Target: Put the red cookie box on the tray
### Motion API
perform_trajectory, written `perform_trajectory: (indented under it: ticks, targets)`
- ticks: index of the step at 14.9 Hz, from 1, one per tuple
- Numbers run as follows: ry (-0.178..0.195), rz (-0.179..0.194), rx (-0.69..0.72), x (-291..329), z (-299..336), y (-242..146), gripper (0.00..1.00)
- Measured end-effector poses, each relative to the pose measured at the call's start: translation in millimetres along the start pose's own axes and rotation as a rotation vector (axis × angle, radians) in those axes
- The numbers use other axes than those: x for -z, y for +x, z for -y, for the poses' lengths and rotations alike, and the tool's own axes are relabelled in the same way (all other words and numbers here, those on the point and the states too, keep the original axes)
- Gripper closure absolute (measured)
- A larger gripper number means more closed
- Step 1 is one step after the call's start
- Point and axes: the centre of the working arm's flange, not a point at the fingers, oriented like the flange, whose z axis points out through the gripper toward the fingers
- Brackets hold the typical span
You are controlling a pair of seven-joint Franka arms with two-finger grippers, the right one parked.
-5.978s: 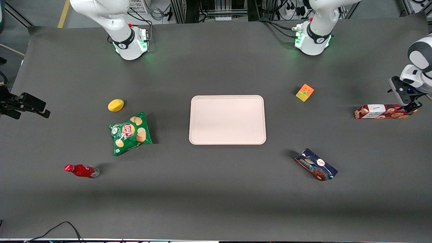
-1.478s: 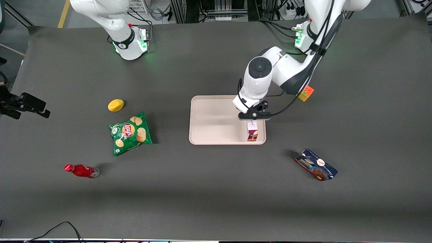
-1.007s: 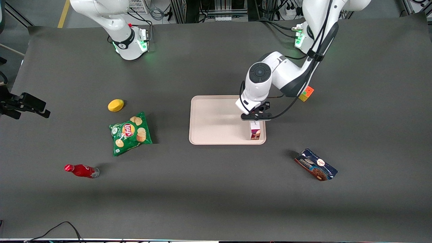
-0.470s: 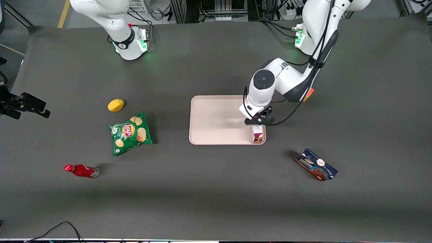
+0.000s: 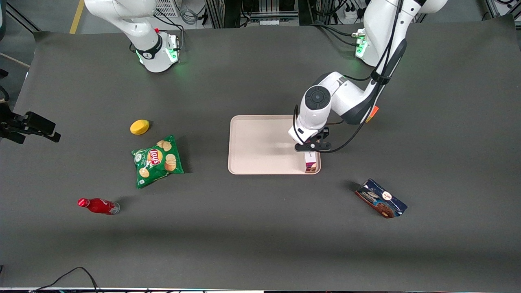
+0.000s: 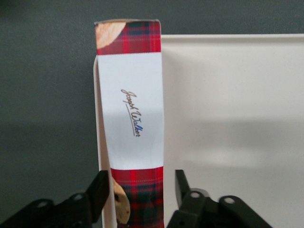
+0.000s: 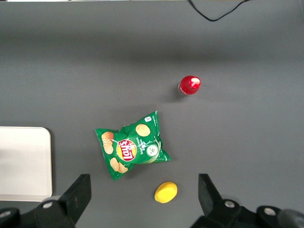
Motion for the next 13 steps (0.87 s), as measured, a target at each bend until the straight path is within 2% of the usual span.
perform_trajectory:
  ticks: [3, 4, 6, 7, 8, 10, 13]
  targets:
    - [0.004, -0.01, 0.0, 15, 4, 13, 0.05]
    - [0.009, 0.003, -0.004, 30, 10, 24, 0.0]
    - [-0.016, 0.036, -0.014, 77, 37, 53, 0.0]
    - [-0.032, 0.035, -0.024, 106, 62, 70, 0.0]
    - [-0.041, 0.021, -0.032, 132, 89, 83, 0.0]
    - [-0.052, -0.03, -0.029, 181, 150, 101, 0.0]
    - [-0.04, -0.083, -0.038, 237, 232, 106, 0.0]
